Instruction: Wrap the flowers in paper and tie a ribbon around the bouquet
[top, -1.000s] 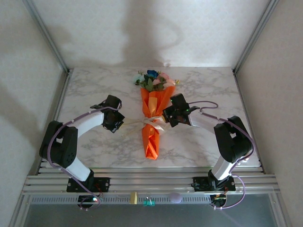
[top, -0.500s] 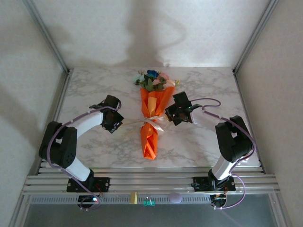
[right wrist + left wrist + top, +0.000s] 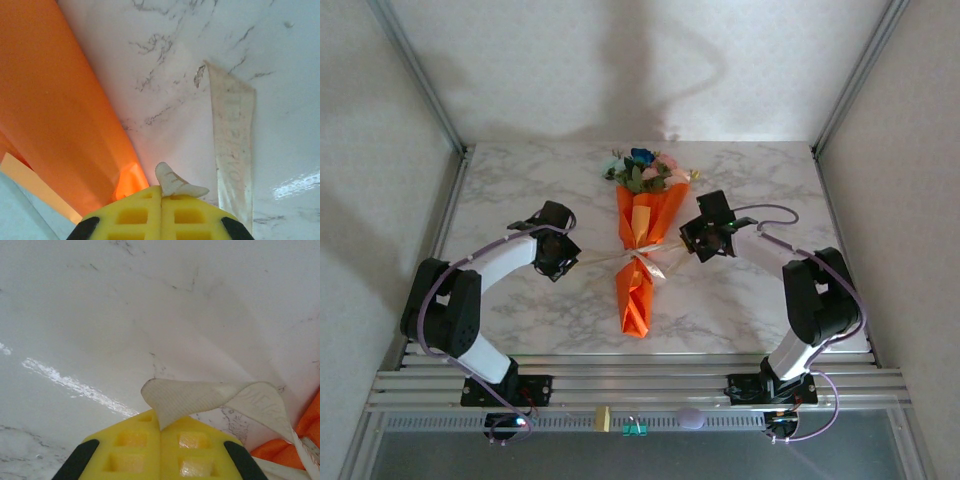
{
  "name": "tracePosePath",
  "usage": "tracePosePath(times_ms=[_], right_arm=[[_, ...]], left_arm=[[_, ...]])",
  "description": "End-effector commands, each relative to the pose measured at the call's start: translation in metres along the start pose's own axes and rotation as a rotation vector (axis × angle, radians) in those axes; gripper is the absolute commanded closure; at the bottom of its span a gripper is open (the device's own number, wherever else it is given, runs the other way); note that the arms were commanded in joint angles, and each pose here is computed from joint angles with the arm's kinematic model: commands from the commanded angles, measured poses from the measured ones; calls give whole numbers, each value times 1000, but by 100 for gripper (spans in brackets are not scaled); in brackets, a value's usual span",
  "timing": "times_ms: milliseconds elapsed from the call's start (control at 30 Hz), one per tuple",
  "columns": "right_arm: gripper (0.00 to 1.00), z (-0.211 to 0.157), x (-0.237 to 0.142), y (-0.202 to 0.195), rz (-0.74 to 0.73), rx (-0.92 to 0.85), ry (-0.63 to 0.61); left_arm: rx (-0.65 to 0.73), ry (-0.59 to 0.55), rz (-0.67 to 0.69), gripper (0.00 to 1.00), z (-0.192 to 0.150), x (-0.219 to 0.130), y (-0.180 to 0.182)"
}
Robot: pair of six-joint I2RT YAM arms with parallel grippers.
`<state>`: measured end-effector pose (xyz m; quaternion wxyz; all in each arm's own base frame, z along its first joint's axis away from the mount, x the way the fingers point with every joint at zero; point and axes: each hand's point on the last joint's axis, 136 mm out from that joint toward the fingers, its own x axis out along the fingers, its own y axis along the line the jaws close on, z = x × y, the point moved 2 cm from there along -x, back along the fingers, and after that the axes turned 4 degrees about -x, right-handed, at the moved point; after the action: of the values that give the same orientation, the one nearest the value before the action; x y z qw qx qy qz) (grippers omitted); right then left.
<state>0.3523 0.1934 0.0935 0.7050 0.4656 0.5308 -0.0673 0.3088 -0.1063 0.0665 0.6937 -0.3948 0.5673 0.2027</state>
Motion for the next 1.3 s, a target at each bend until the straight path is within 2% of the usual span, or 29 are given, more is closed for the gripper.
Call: tracePosePath(times_ms=[0, 500, 1267], right_arm=[[100, 11, -7, -9, -31, -17, -47], [100, 36, -11, -16, -52, -47, -91], [100, 84, -8, -30, -86, -2, -155]], left_arm=[[4, -46, 23, 100, 10, -12, 6], [2, -49, 28, 100, 12, -13, 11], [-40, -64, 36, 100, 23, -14, 21]])
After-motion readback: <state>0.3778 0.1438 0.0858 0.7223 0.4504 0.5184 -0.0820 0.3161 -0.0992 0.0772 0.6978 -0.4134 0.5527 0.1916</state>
